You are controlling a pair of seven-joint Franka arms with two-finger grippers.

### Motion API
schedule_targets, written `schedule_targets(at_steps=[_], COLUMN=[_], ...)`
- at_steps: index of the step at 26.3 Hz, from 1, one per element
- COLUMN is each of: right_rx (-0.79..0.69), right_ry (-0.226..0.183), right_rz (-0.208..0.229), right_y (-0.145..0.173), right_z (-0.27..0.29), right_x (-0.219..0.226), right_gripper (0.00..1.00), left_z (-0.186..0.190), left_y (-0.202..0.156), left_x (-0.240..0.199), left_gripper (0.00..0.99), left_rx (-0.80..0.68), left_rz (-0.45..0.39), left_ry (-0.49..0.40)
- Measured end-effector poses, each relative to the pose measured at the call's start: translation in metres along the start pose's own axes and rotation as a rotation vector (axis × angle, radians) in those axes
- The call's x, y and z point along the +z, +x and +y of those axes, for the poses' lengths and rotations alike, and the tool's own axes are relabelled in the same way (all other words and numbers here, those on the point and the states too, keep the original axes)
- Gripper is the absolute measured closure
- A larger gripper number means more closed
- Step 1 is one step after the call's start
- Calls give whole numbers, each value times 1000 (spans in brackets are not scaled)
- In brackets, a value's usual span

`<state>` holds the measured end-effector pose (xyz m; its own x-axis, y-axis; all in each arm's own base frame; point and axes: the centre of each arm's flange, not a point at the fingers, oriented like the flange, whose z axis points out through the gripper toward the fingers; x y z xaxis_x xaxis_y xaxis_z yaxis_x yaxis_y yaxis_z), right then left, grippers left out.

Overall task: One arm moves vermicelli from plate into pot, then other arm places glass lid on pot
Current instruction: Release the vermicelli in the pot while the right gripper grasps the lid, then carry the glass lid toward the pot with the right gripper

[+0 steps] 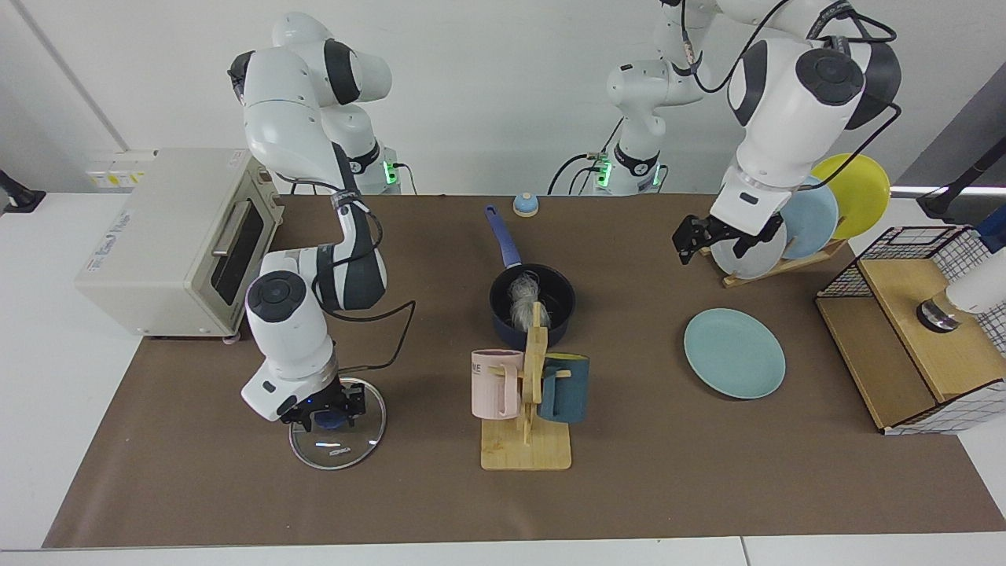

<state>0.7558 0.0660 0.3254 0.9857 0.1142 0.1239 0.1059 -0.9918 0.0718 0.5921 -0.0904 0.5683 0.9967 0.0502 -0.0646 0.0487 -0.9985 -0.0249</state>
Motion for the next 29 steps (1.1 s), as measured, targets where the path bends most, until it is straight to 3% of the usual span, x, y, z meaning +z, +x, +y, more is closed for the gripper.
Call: schedule_targets(at_steps=[2, 8, 14, 22, 25, 29], right_rx=[2, 8, 10, 125, 170, 202], right_ry=[4, 13, 16, 19, 15, -3], right_rz=[0, -4, 6, 13, 8, -30], right_y=[0, -1, -1, -15, -35, -68], right_z=[0, -1, -1, -31, -60, -83], right_x=[-1, -2, -11, -81, -111, -145], right_gripper=[366, 366, 366, 366, 366, 366], left_z=[-16, -57, -60, -58, -58, -58], left_y=[-6, -19, -23, -23, -24, -24], left_x=[-8, -19, -20, -21, -22, -23], left_gripper=[0, 0, 0, 0, 0, 0], left_rx=[30, 89, 90, 95, 94, 95], left_rz=[0, 4, 7, 8, 10, 11], left_ry=[-14, -40, -39, -39, -39, -39])
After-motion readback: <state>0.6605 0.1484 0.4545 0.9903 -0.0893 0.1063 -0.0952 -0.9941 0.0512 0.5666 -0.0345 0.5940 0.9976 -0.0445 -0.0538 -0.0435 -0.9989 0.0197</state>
